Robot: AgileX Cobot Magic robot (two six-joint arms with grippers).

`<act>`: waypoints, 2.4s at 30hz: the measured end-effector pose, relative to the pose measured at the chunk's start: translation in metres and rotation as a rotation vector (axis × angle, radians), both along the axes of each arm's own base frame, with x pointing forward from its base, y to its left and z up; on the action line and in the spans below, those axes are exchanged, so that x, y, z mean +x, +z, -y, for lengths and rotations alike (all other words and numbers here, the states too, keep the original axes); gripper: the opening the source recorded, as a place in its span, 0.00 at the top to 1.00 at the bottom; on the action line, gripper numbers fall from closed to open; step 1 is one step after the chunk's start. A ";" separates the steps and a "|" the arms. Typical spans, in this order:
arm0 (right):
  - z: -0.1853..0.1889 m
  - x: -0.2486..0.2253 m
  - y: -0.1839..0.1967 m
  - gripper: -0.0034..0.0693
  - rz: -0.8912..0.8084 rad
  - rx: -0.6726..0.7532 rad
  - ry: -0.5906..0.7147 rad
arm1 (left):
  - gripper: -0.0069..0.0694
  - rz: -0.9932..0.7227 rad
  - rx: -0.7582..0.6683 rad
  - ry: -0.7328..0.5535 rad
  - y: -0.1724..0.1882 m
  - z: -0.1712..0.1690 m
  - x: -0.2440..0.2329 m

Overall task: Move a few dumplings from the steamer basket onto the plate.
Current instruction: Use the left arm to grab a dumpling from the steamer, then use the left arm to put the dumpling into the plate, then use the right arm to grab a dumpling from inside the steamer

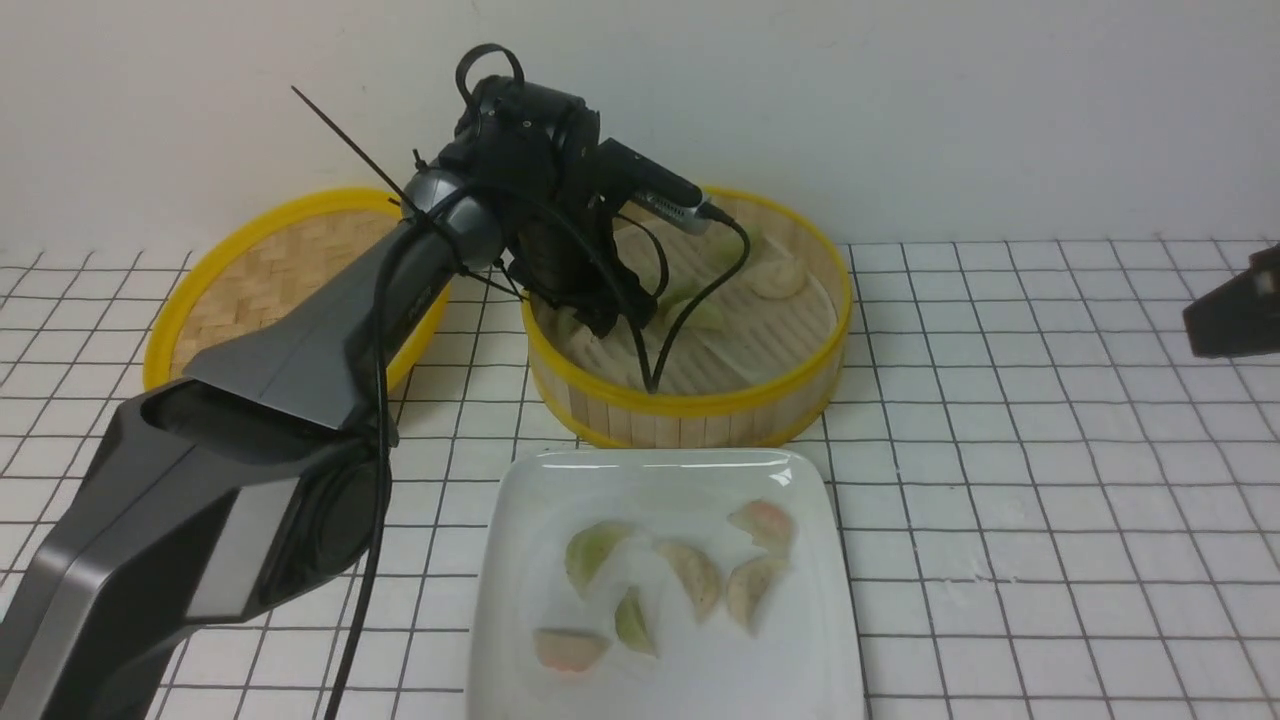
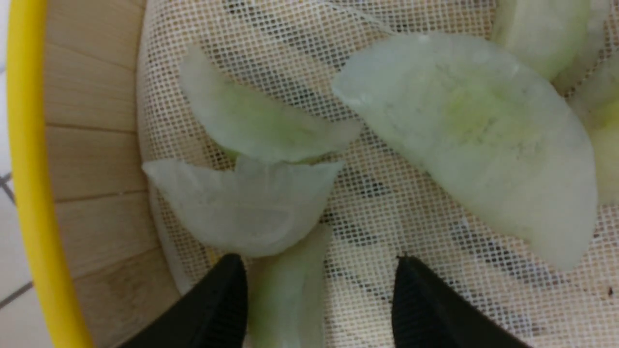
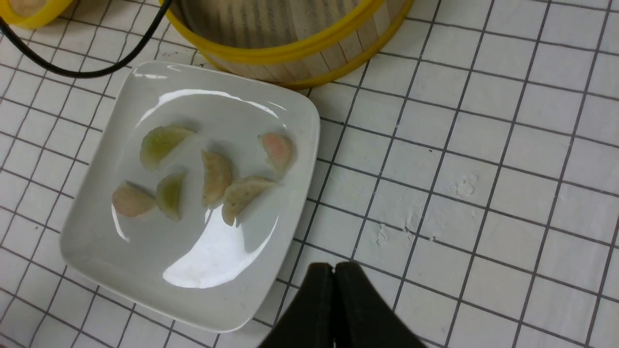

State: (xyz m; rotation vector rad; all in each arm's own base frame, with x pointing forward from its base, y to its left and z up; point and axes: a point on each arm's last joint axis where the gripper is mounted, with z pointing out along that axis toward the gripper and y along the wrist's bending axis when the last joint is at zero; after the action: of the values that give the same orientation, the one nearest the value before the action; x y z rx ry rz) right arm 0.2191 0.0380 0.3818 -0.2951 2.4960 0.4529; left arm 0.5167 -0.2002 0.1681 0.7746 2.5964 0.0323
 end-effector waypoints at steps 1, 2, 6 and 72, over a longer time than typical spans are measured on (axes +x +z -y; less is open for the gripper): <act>0.000 0.000 0.000 0.97 0.000 0.000 0.000 | 0.44 -0.005 -0.007 0.008 0.000 0.000 0.000; 0.000 0.000 0.000 0.97 0.000 0.000 0.000 | 0.47 -0.017 -0.022 0.021 -0.001 0.001 -0.001; 0.000 0.000 0.000 0.97 0.000 0.003 0.000 | 0.68 -0.035 -0.052 0.027 -0.001 0.004 -0.003; -0.110 0.194 -0.031 0.86 0.083 -0.036 0.218 | 0.92 -0.184 -0.182 0.063 0.171 -0.038 -0.226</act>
State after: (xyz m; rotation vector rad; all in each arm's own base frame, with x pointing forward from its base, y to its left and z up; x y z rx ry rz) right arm 0.4135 0.1479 0.3506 -0.5924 2.4035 0.4732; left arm 0.2911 -0.1620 0.3388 0.6573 2.7474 -0.2652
